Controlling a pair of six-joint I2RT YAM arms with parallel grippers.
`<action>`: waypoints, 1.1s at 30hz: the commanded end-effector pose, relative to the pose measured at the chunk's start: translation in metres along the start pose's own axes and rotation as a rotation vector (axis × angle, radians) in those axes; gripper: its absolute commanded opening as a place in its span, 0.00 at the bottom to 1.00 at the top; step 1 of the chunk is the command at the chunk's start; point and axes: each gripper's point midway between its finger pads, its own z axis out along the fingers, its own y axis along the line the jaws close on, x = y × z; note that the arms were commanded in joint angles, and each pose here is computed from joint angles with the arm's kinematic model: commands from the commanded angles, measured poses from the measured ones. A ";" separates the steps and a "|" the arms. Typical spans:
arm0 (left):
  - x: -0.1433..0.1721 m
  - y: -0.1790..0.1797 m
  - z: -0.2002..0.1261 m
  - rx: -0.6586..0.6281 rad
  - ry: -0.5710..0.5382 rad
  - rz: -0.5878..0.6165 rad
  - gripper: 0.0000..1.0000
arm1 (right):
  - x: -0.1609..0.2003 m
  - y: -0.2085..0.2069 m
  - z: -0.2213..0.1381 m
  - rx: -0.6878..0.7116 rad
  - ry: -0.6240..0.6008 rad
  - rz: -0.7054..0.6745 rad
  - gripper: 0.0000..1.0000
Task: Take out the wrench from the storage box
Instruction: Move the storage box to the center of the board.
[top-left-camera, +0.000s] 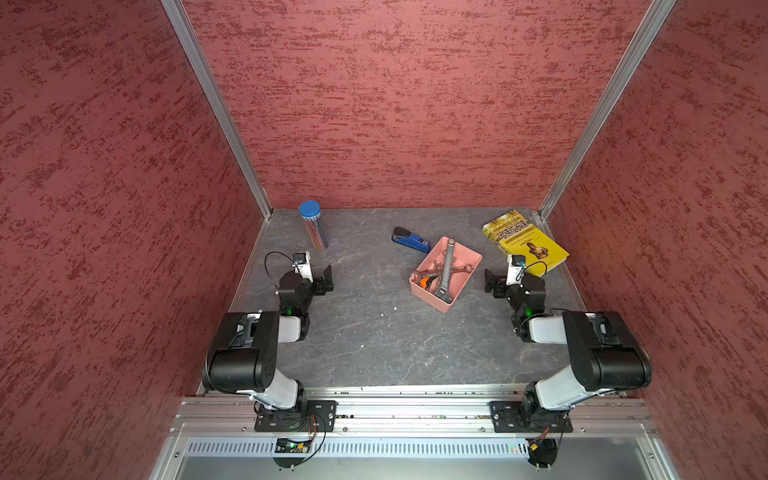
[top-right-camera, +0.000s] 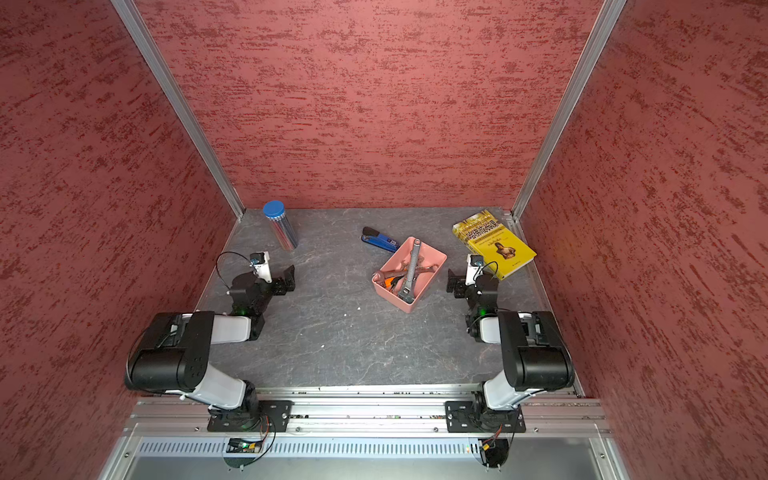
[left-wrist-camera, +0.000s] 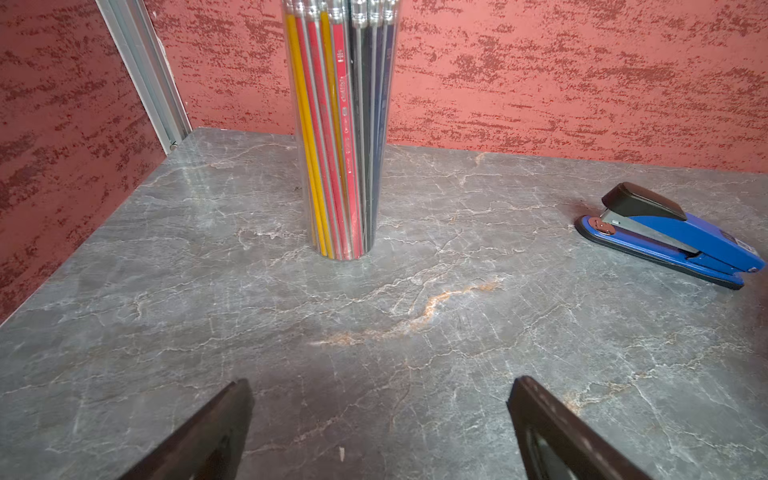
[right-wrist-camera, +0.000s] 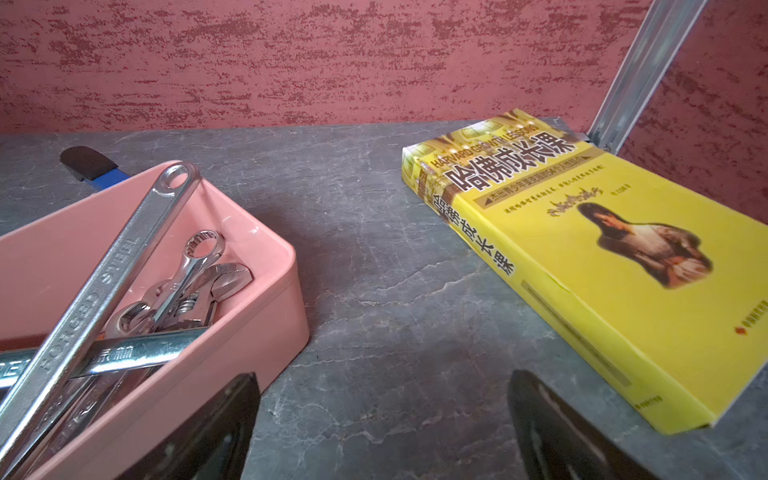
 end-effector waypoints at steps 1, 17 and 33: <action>-0.009 -0.002 0.000 0.005 -0.032 0.019 1.00 | -0.019 0.004 0.001 -0.015 -0.062 -0.012 0.98; -0.018 -0.010 -0.003 0.034 -0.020 0.039 1.00 | -0.028 0.001 -0.003 -0.001 -0.070 0.003 0.98; -0.077 -0.077 -0.055 0.162 0.207 -0.258 1.00 | -0.124 0.063 -0.090 -0.240 -0.007 0.222 0.98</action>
